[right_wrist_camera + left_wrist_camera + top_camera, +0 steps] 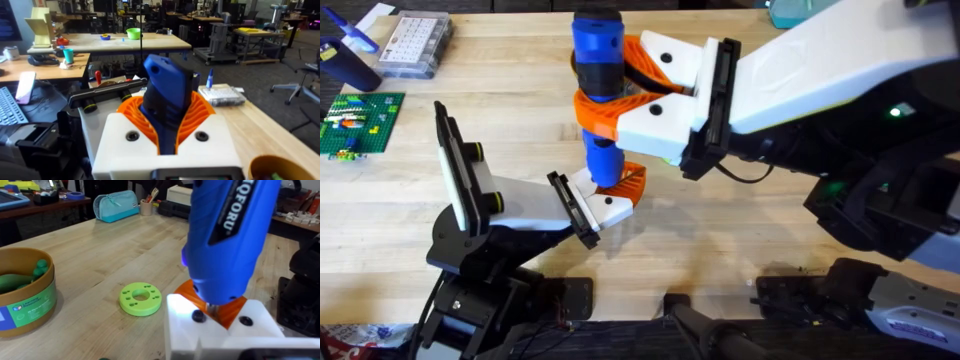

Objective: Pick up the gripper from the table and insert it into the empty holder that is missing its gripper. Then pick up a screw, insert it into the mounting hole, and use the screwdriver to tighten it. Finally, clean up the table by picking up the vegetable and placing it into the bucket.

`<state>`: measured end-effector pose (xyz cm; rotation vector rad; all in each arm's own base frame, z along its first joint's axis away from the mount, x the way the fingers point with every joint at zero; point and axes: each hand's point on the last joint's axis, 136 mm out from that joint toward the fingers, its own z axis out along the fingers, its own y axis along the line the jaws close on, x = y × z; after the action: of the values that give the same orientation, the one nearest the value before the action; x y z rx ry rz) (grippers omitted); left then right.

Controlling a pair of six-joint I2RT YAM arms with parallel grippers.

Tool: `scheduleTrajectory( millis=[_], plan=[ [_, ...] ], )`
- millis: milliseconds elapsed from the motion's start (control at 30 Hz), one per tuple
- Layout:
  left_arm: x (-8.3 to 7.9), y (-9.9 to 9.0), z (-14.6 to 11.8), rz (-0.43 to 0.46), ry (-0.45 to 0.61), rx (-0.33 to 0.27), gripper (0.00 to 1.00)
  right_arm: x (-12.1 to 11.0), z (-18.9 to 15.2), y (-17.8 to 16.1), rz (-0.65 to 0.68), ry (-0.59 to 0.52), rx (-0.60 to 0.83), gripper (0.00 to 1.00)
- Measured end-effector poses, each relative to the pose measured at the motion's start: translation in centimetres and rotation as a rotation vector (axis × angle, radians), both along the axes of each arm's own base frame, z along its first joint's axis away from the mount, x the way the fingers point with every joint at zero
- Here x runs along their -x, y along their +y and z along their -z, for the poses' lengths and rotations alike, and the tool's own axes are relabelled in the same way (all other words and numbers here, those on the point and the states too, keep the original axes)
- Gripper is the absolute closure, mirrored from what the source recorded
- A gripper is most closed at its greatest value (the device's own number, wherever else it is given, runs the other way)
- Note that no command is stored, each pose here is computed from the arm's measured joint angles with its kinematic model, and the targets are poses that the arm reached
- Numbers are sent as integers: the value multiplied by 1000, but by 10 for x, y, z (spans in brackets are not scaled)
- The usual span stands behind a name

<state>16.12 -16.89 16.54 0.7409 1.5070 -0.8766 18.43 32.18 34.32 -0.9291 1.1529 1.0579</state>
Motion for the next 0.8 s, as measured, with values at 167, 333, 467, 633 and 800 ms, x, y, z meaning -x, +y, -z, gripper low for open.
scheduleTrajectory(
  millis=[167, 333, 467, 633, 800],
  plan=[
    [0, 0, 4, -1, 23, -4, 990, -2, 3, 1, 6, 0, 3, 884],
    [0, 0, 5, -1, 25, -4, 991, -3, -11, -7, 19, -43, -43, 883],
    [0, 0, 5, 0, 25, -4, 990, -2, -24, -17, 36, -69, -70, 883],
    [0, 0, 5, 0, 25, -4, 991, 5, -36, -23, 35, -97, -100, 884],
    [0, 0, 5, 0, 25, -4, 991, 5, -35, -23, 35, -95, -97, 884]
  ],
)
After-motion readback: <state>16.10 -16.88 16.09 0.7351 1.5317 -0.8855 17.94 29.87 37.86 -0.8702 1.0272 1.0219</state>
